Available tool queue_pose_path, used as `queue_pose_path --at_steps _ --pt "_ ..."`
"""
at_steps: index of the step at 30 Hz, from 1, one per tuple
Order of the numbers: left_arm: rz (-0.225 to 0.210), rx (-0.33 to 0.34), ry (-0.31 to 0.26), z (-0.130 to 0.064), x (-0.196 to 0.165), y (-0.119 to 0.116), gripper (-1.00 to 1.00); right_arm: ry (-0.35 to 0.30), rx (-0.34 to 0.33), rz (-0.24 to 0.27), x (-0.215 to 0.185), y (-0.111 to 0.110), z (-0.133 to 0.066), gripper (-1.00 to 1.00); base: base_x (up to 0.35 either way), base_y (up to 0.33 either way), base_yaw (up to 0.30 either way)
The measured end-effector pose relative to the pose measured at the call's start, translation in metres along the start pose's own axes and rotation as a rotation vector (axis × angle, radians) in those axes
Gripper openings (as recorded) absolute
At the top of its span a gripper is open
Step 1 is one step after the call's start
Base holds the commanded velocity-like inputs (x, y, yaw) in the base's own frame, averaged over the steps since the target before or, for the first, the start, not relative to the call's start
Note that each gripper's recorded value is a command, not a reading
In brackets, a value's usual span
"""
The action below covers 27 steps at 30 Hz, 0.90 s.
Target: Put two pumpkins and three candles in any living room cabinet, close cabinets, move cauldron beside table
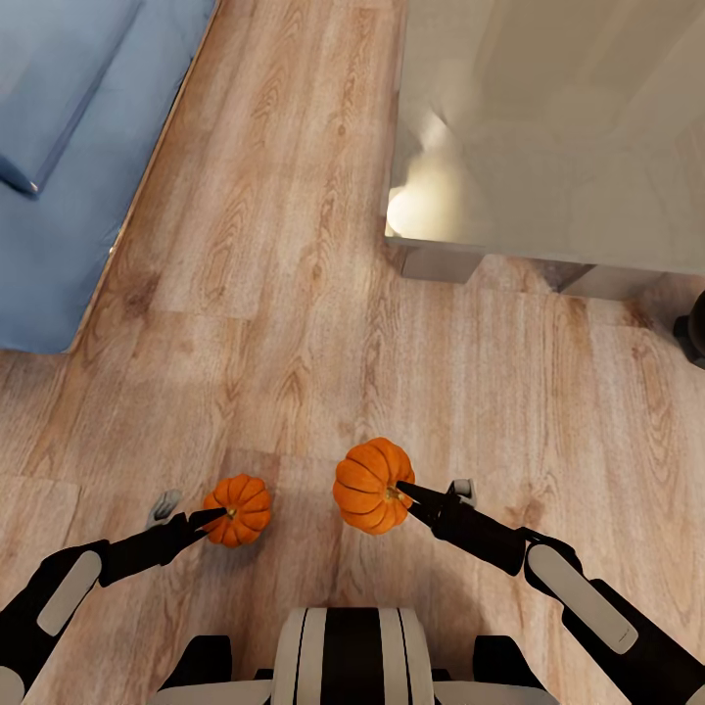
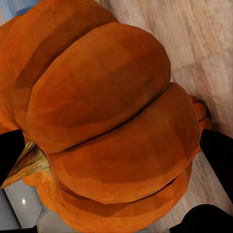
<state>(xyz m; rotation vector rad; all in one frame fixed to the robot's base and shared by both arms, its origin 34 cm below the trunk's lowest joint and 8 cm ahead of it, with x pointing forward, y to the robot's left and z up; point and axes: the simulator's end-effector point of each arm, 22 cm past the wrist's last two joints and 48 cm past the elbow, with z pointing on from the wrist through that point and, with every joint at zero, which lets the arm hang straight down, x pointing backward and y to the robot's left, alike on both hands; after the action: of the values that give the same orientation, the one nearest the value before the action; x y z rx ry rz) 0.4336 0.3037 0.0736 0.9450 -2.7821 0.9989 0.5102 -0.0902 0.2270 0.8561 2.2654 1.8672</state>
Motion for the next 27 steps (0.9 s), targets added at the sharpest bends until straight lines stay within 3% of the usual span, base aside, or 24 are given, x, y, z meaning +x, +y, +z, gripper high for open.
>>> queue_pose_path --at_steps 9,17,21,23,27 --pt "0.014 0.008 -0.014 -0.005 -0.006 -0.008 -1.0 -0.003 -0.009 -0.016 -0.002 0.01 0.0 -1.0 0.0 0.0 0.0" --pt "0.035 0.035 -0.033 -0.014 -0.015 -0.026 -1.0 -0.016 0.006 -0.027 -0.006 0.012 -0.005 -1.0 0.0 0.0 0.0" --pt "0.065 0.057 -0.048 -0.023 -0.026 -0.043 -1.0 -0.024 0.021 -0.034 -0.009 0.01 -0.009 -1.0 0.0 0.0 0.0" --pt "0.076 0.073 -0.039 -0.028 -0.028 -0.054 -1.0 -0.032 0.032 -0.027 -0.01 0.005 -0.013 -1.0 0.0 0.0 0.0" --pt "0.065 0.101 0.041 -0.035 -0.017 -0.078 -1.0 -0.038 0.035 -0.029 -0.012 0.007 -0.016 -1.0 0.0 0.0 0.0"
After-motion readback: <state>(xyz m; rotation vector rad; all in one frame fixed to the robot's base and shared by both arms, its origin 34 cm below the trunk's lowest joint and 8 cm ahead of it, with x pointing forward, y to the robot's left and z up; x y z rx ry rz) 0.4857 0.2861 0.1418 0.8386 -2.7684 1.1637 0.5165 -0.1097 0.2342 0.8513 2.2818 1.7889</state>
